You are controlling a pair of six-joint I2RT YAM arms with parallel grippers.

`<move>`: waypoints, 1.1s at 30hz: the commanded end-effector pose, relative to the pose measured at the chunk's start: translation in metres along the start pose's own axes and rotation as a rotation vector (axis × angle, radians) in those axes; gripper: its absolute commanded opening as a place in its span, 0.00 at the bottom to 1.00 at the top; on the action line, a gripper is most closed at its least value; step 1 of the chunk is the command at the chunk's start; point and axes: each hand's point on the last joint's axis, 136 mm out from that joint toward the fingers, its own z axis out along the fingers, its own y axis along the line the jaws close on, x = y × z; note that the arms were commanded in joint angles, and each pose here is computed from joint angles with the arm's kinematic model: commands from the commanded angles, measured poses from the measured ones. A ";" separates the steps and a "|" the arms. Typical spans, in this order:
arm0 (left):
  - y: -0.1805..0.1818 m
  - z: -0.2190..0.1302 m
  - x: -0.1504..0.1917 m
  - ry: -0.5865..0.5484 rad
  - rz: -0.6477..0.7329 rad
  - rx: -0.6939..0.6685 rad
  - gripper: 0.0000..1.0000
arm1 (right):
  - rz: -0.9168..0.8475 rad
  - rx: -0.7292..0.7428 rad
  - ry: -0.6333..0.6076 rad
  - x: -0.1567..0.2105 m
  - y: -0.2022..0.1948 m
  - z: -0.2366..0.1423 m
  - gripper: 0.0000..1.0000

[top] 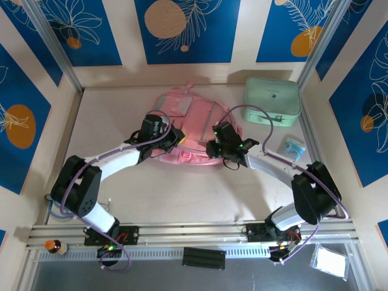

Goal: Pack the student bag
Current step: Zip the student bag at the center of the table.

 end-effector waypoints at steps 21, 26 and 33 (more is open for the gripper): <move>-0.012 -0.007 -0.009 -0.005 0.045 0.037 0.00 | -0.305 0.122 -0.032 -0.023 0.008 0.005 0.37; -0.009 -0.009 -0.012 -0.011 0.042 0.028 0.00 | -0.294 0.152 -0.025 -0.026 -0.001 0.007 0.26; 0.006 -0.015 -0.019 -0.030 0.042 -0.011 0.00 | -0.270 0.030 -0.013 -0.024 -0.017 -0.003 0.20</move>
